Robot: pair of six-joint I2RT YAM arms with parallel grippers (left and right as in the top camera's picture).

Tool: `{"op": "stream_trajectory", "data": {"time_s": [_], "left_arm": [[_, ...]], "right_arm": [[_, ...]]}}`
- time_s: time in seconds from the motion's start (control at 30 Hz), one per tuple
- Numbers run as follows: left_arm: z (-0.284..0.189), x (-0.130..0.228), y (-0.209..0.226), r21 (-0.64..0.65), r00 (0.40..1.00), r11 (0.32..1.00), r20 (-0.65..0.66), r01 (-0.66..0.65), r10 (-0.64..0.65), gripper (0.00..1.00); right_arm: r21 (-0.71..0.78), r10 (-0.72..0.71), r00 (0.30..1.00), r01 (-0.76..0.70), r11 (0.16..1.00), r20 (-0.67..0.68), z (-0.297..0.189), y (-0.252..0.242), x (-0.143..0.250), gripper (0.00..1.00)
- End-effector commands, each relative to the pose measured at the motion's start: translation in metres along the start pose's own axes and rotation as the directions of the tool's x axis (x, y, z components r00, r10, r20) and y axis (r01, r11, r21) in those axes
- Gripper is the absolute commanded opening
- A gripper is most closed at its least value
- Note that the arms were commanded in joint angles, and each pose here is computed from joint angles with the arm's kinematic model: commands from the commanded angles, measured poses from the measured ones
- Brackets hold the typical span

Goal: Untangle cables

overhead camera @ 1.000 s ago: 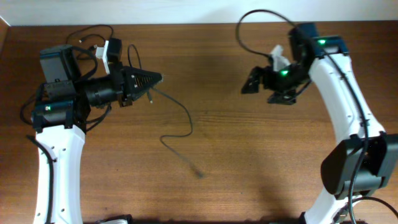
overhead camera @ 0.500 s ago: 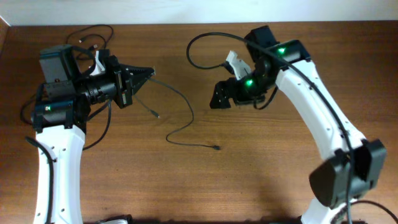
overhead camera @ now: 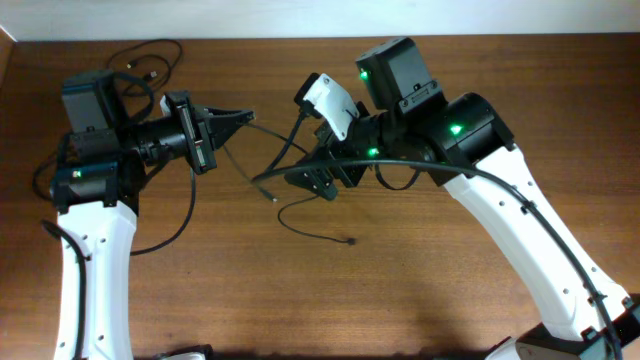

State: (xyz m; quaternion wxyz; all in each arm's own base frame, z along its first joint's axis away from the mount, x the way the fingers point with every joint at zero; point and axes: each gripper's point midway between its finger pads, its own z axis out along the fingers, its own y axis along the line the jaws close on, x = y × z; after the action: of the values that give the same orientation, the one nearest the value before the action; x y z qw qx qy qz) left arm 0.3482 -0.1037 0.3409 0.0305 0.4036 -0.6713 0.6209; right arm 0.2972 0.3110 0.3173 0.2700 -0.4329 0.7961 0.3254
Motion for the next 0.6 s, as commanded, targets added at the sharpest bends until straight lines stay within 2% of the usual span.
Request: {"op": "stream_trajectory", "data": {"time_s": [0.0, 0.07, 0.13, 0.23, 0.3, 0.4, 0.5, 0.53, 0.57], "left_arm": [[-0.003, 0.023, -0.009, 0.016, 0.997, 1.0, -0.08, -0.019, 0.02, 0.0], [-0.003, 0.026, -0.009, 0.014, 0.995, 1.0, -0.099, -0.011, 0.013, 0.0], [-0.003, 0.026, -0.01, 0.017, 0.995, 1.0, -0.098, -0.015, 0.017, 0.0], [-0.003, 0.026, -0.01, 0.017, 0.995, 1.0, -0.098, -0.012, 0.014, 0.0], [-0.003, 0.026, -0.01, 0.017, 0.995, 1.0, -0.094, -0.012, 0.013, 0.0], [-0.003, 0.019, -0.01, 0.019, 0.998, 1.0, -0.057, -0.011, 0.012, 0.0], [-0.003, 0.01, -0.01, 0.022, 1.0, 1.0, -0.002, -0.01, 0.01, 0.0], [-0.003, -0.001, -0.011, 0.024, 0.998, 1.0, 0.062, -0.018, 0.017, 0.0], [-0.004, -0.013, -0.012, 0.021, 0.989, 0.998, 0.133, -0.066, 0.063, 0.05]], "right_arm": [[-0.001, 0.005, 1.0, -0.005, 1.0, -0.031, 0.014, -0.007, 0.005, 0.93], [-0.004, 0.014, 0.999, -0.014, 1.0, -0.045, 0.018, -0.008, 0.008, 0.88], [-0.003, 0.017, 0.999, -0.017, 1.0, -0.05, 0.019, -0.009, 0.009, 0.8], [0.001, 0.015, 0.999, -0.015, 1.0, -0.048, 0.019, -0.01, 0.009, 0.4], [0.006, 0.036, 0.998, -0.036, 0.999, -0.051, 0.019, -0.011, 0.009, 0.33], [0.054, 0.099, 0.994, -0.096, 0.994, -0.051, 0.016, -0.017, 0.01, 0.04], [0.057, 0.116, 0.993, -0.114, 0.992, -0.028, 0.008, -0.013, 0.006, 0.04], [0.06, 0.151, 0.989, -0.15, 0.987, 0.002, -0.001, -0.009, -0.002, 0.04], [0.061, 0.165, 0.986, -0.166, 0.984, 0.021, -0.006, -0.007, -0.008, 0.04]]}}
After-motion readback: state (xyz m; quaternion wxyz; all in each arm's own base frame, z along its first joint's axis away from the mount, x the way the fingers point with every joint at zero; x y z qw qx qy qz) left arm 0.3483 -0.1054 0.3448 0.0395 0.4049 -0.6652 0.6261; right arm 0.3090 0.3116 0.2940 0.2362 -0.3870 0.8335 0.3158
